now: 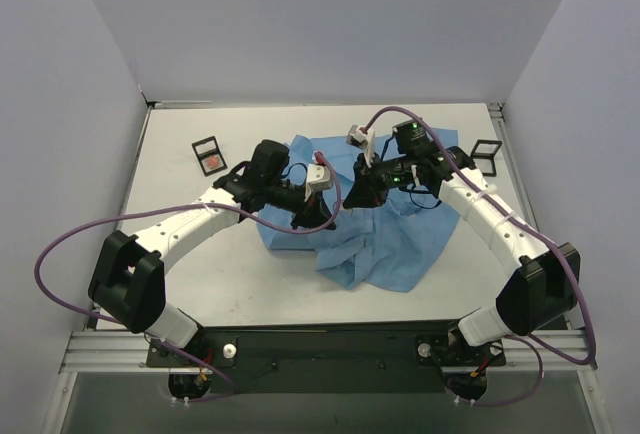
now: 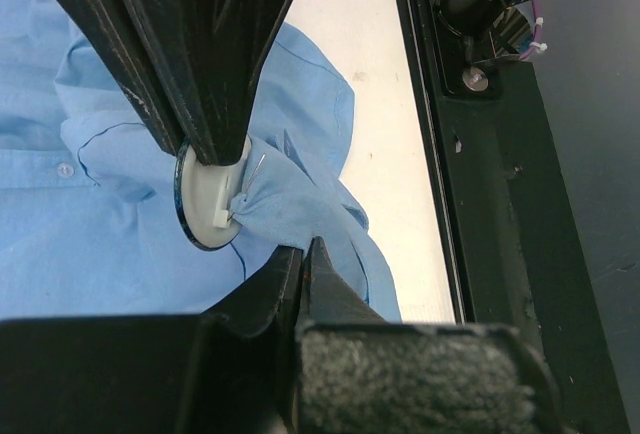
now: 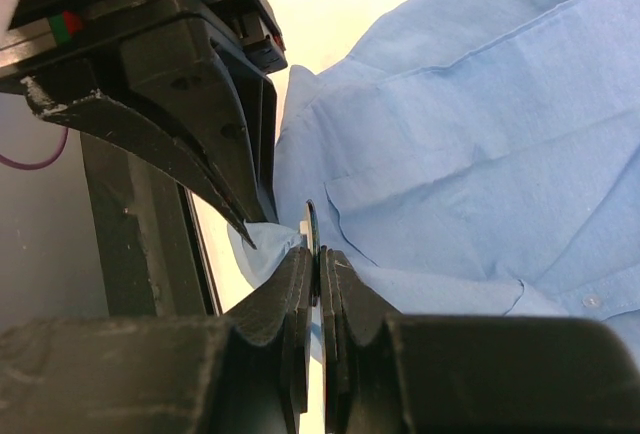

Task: Remove the brooch from the garment
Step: Remove the brooch from the clothes.

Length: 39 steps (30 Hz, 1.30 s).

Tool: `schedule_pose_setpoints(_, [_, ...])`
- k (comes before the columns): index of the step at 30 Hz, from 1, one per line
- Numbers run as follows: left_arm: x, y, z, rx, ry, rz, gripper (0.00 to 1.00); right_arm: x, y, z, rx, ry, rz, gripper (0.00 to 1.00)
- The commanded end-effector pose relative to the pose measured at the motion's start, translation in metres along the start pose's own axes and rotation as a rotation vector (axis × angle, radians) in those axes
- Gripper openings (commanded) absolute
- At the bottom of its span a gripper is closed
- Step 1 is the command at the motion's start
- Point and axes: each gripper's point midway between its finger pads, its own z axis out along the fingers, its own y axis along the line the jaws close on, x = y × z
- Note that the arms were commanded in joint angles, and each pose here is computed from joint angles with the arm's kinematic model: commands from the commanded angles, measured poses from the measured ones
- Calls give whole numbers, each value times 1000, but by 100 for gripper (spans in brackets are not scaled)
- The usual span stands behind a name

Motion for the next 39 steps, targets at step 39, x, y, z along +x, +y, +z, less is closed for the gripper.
schedule_pose_setpoints(39, [-33, 1, -16, -92, -39, 120, 12, -32, -40, -22, 287, -129, 5, 0])
